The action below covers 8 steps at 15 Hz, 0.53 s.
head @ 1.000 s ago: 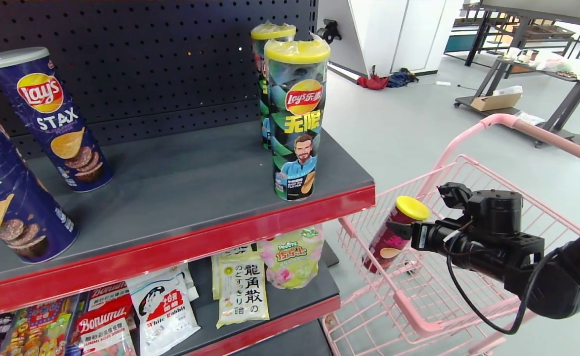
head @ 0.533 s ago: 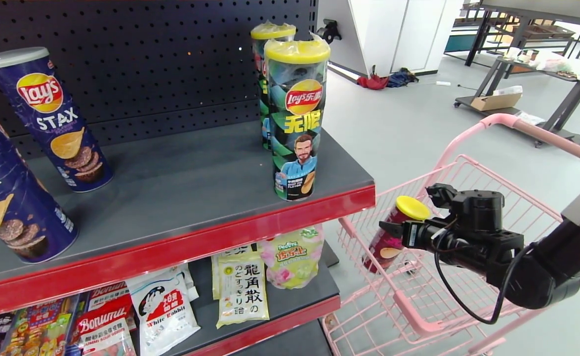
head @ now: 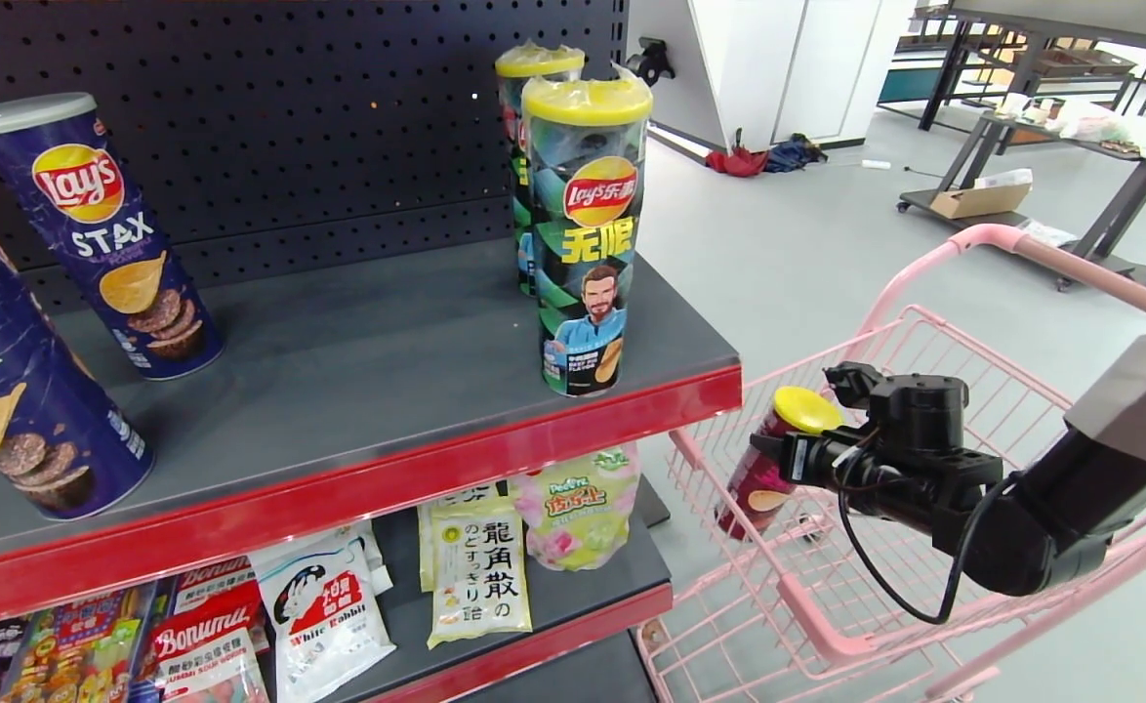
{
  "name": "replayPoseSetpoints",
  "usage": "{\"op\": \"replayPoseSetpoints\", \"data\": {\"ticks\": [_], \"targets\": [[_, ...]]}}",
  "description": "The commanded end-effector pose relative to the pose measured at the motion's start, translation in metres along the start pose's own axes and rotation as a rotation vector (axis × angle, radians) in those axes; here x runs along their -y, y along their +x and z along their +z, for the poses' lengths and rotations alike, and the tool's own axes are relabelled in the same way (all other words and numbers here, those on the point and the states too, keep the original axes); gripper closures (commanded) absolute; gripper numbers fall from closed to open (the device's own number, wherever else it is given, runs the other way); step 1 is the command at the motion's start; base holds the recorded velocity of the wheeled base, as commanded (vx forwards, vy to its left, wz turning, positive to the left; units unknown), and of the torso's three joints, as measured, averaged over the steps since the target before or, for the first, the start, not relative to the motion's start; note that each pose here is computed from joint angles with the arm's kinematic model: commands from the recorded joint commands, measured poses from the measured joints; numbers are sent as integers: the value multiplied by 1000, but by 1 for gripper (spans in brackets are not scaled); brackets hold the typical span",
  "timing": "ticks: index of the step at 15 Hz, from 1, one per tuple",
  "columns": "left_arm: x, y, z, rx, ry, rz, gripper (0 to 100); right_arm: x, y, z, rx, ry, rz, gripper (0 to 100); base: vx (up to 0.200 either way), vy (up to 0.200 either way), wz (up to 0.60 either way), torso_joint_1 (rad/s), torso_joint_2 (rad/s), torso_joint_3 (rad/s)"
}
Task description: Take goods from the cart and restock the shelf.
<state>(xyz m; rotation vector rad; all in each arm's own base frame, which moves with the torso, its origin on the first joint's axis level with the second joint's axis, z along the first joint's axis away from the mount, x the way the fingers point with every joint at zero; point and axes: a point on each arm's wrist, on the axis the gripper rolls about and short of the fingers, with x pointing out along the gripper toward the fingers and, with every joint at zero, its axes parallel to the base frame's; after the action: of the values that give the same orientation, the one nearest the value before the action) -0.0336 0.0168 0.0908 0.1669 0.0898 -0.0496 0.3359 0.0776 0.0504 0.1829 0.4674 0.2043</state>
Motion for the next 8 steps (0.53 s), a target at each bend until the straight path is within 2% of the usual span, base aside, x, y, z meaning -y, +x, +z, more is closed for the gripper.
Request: {"op": "replayPoseSetpoints", "data": {"ticks": [1,5,6,8], "targets": [[0,0,0,-1,0,0,0,0,4,-2,3,2,3,100,0,0,0,0,0,0],[0,0,0,0,1,0,0,3,-2,0,30,-13,-10,100,0,0,0,0,0,0],[0,0,0,0,3,0,0,-4,-22,22,92,-70,-3,100,0,0,0,0,0,0],[0,0,0,1,3,-7,0,-13,-65,65,164,-164,2,100,0,0,0,0,0,0]]}}
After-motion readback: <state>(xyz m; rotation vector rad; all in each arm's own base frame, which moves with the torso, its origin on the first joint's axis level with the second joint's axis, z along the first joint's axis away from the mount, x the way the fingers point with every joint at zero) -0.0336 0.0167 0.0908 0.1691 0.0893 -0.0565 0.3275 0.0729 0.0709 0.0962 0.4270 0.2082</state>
